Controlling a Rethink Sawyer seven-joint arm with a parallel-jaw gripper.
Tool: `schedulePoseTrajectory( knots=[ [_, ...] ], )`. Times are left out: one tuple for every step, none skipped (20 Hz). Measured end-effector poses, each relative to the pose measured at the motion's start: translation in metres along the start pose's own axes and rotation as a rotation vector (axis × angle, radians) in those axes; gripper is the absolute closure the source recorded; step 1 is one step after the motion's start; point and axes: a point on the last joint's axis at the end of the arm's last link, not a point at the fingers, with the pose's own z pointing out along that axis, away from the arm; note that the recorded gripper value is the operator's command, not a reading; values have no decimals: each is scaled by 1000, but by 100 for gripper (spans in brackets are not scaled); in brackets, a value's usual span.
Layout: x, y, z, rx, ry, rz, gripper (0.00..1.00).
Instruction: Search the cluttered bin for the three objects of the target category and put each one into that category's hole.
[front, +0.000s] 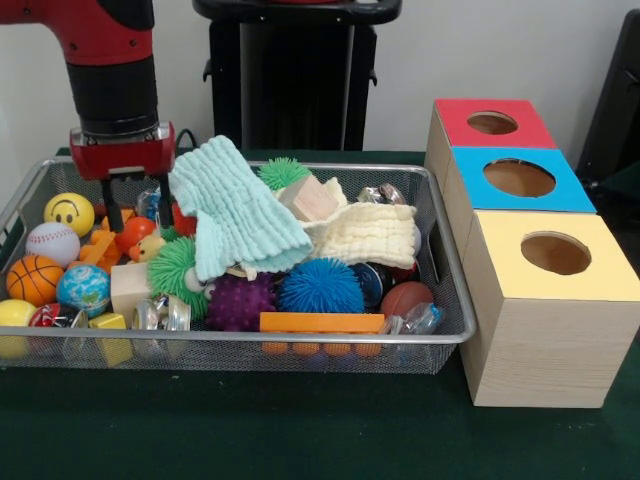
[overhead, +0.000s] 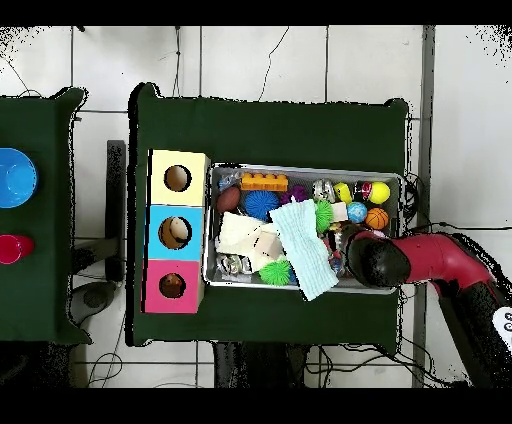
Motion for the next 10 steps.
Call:
schedulePoseTrajectory(
  knots=[
    [-2,0,-1,7,-2,-6,0],
    [-5,0,-3,19,-7,-20,0],
    [-7,0,-3,23,-10,-25,0],
    [-8,0,-3,26,-13,-30,0],
    [-11,1,-3,36,-25,-45,0],
    [-12,2,-2,39,-31,-52,0],
    [-14,2,-2,42,-38,-58,0],
    [-15,3,-1,45,-43,-63,0],
    [-16,4,-1,47,-49,-67,0],
    [-18,5,0,50,-60,-76,0]
  ],
)
